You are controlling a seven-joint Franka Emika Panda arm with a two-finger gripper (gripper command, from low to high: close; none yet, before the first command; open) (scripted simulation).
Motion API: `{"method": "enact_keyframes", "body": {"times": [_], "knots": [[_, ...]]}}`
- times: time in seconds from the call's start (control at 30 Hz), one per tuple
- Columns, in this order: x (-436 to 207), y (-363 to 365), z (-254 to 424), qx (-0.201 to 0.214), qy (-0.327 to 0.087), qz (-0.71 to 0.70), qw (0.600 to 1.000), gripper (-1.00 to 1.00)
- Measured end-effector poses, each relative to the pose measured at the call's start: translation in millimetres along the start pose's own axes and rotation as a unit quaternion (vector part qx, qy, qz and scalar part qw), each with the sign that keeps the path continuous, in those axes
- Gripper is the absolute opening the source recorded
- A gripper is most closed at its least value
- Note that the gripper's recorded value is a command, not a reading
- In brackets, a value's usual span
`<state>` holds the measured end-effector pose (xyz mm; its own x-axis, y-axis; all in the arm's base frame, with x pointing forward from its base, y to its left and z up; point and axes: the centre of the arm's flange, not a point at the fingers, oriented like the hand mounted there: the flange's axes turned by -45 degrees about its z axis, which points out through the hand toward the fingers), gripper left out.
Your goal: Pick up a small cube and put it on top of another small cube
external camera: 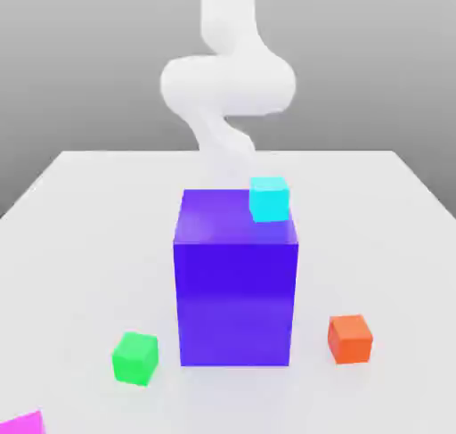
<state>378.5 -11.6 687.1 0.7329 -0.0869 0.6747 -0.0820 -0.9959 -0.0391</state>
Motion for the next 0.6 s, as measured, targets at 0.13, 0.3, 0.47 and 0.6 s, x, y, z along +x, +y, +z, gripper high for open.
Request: {"method": "enact_keyframes", "body": {"times": [0.13,0.3,0.47,0.6], "knots": [[8,21,67,-0.025,-0.046,0.060,0.997,0.00],[5,55,148,-0.056,-0.098,0.135,0.984,0.00],[-14,94,227,-0.087,-0.148,0.209,0.963,0.00],[-40,131,288,-0.114,-0.185,0.271,0.938,0.00]]}}
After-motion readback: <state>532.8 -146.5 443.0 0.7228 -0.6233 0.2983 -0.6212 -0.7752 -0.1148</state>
